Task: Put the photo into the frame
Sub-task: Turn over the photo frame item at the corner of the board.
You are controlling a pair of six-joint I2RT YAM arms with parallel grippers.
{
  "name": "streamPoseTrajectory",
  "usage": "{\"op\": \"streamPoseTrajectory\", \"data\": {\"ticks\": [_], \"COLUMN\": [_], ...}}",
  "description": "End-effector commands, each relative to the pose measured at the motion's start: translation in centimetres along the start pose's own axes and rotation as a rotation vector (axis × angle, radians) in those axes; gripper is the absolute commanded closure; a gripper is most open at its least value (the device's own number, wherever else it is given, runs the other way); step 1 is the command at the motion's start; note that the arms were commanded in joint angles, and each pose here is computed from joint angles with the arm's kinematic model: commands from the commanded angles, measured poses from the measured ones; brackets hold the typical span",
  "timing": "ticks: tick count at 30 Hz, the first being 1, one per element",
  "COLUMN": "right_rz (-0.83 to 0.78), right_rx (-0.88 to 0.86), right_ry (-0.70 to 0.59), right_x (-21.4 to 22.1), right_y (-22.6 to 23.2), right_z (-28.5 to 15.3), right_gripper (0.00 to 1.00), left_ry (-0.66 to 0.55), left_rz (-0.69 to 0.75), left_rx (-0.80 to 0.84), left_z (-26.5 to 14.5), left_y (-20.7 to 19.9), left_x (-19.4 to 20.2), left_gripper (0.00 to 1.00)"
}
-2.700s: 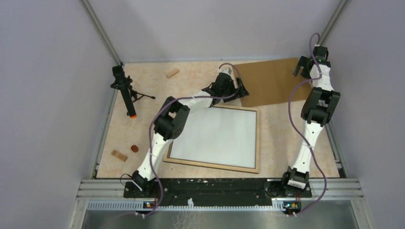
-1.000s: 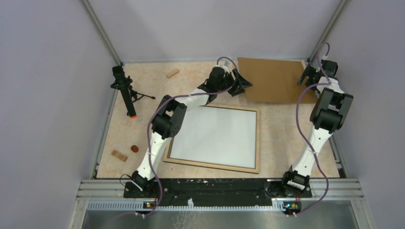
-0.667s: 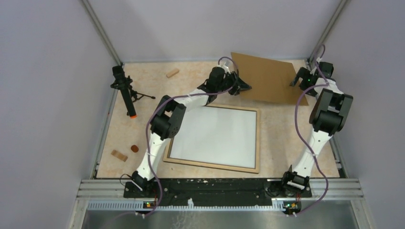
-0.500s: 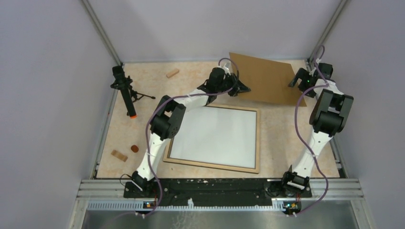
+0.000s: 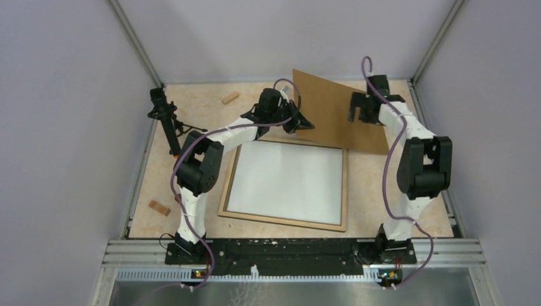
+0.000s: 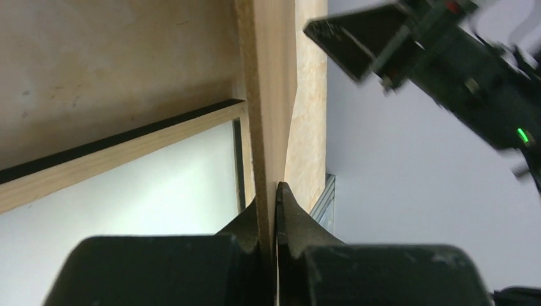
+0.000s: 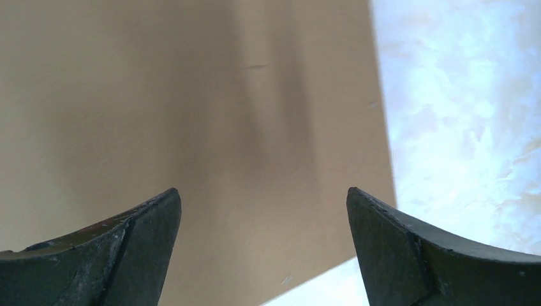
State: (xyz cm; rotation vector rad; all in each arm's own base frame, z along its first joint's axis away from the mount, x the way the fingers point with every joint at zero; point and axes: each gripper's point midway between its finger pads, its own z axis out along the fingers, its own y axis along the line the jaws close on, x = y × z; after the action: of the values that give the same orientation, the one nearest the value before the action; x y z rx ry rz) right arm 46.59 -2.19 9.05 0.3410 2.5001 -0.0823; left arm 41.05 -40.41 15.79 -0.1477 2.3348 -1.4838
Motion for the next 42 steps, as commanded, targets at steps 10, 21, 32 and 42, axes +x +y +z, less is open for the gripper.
{"op": "streamPoseTrajectory", "data": {"ticks": [10,21,32,42], "right_rz": [-0.967,-1.156,-0.967,-0.892], "right_rx": [-0.249,-0.089,0.251,0.255], "right_ry": [-0.604,-0.737,-0.891,-0.93], "right_x": [8.6,10.4,7.6,6.0], "right_y": [18.1,17.5,14.4,13.7], "right_z": [-19.4,-15.7,-15.1,-17.5], "right_gripper": [0.01,0.06,0.39,1.0], "left_ry": [0.028,0.028,0.032,0.036], "left_rz": [0.041,0.012,-0.026,0.119], "left_rx": [0.053,0.082,0.106,0.226], "left_z": [-5.0,-7.2,-8.6,-11.6], "left_y": [-2.4,-3.5,-4.9,-9.2], "left_x": [-0.7,0.4,0.5,-0.1], "left_gripper": [0.95,0.95,0.95,0.53]}}
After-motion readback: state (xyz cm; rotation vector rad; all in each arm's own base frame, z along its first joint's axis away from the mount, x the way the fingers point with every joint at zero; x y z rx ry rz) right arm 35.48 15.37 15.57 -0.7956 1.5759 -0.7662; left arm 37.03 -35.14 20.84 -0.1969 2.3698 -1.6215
